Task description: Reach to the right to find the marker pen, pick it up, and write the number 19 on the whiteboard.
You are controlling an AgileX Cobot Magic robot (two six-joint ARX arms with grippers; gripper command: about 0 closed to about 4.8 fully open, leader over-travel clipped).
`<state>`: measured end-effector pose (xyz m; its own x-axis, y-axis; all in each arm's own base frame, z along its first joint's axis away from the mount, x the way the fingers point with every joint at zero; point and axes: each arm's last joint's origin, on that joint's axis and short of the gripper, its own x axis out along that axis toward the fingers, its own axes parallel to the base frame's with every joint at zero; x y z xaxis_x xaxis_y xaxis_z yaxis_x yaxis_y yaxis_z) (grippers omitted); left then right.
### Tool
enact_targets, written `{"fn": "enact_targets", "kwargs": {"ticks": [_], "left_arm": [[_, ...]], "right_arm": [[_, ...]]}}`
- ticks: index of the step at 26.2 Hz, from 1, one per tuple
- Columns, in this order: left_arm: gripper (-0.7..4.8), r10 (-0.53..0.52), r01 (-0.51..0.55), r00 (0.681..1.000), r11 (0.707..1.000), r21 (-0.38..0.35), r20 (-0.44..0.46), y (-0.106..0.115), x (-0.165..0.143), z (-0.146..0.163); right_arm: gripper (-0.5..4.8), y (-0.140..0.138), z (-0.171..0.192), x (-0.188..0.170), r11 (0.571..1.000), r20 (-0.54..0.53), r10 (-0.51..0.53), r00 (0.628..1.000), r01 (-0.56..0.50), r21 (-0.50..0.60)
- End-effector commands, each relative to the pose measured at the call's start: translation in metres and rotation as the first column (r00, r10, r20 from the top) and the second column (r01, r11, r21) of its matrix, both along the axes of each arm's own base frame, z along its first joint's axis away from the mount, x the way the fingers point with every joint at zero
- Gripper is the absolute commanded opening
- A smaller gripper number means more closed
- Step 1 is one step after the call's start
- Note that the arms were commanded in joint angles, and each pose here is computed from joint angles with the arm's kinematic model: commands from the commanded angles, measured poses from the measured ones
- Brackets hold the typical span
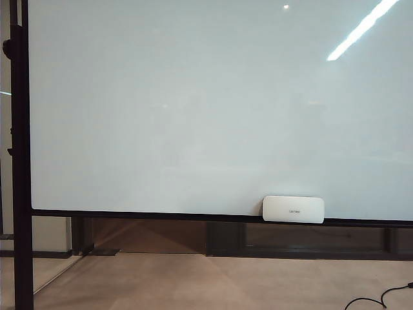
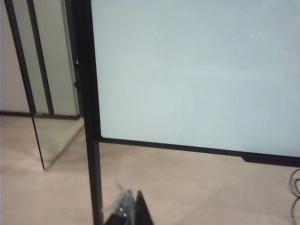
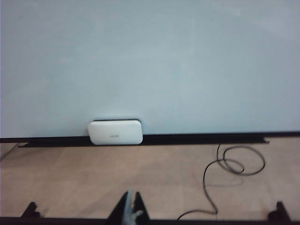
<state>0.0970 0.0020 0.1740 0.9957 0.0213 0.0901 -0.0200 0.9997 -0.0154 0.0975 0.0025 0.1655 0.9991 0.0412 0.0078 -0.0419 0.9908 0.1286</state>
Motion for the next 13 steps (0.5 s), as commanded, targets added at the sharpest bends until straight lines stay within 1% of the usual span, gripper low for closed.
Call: {"fn": "enact_targets", "kwargs": {"ticks": [1, 2, 4, 6, 7, 9, 11, 12, 13], "left_arm": [[-0.04, -0.016, 0.015, 1.000, 0.999, -0.052, -0.014, 0.000, 0.000, -0.001], [-0.04, -0.039, 0.038, 0.999, 0.998, -0.050, -0.014, -0.001, 0.000, -0.001], [-0.04, -0.086, 0.086, 0.996, 0.995, -0.046, -0.014, -0.003, 0.000, -0.001], [-0.04, -0.170, 0.170, 0.985, 0.984, -0.046, -0.016, -0.005, 0.000, -0.001], [-0.05, -0.211, 0.210, 0.977, 0.976, -0.057, -0.017, -0.006, 0.000, -0.001], [-0.05, -0.320, 0.317, 0.947, 0.945, -0.075, -0.018, -0.009, -0.001, -0.001], [-0.05, -0.428, 0.426, 0.904, 0.902, -0.066, -0.019, -0.012, -0.002, -0.001], [-0.05, -0.464, 0.462, 0.885, 0.884, -0.063, -0.020, -0.014, -0.003, -0.001], [-0.05, -0.501, 0.499, 0.865, 0.864, -0.064, -0.022, -0.015, -0.003, -0.001]], "right_arm": [[0.14, 0.000, -0.001, 0.000, 0.999, -0.027, 0.000, 1.000, 0.001, 0.036], [0.21, 0.000, -0.001, 0.000, 0.998, -0.028, 0.000, 1.000, 0.002, 0.060], [0.60, 0.000, 0.000, 0.000, 0.995, -0.018, -0.001, 1.000, 0.002, 0.102], [0.62, 0.000, 0.002, 0.000, 0.994, 0.003, -0.002, 1.000, 0.001, 0.106], [0.62, 0.000, 0.003, 0.000, 0.994, 0.012, -0.002, 1.000, 0.000, 0.105], [0.56, 0.000, 0.004, 0.000, 0.994, 0.026, -0.004, 1.000, 0.001, 0.105], [0.46, 0.000, 0.005, 0.000, 0.995, 0.037, -0.004, 0.999, 0.000, 0.104], [0.31, 0.000, 0.006, 0.000, 0.995, 0.048, -0.003, 0.999, -0.002, 0.105], [0.26, 0.000, 0.008, 0.000, 0.994, 0.063, -0.004, 0.998, -0.003, 0.105]]}}
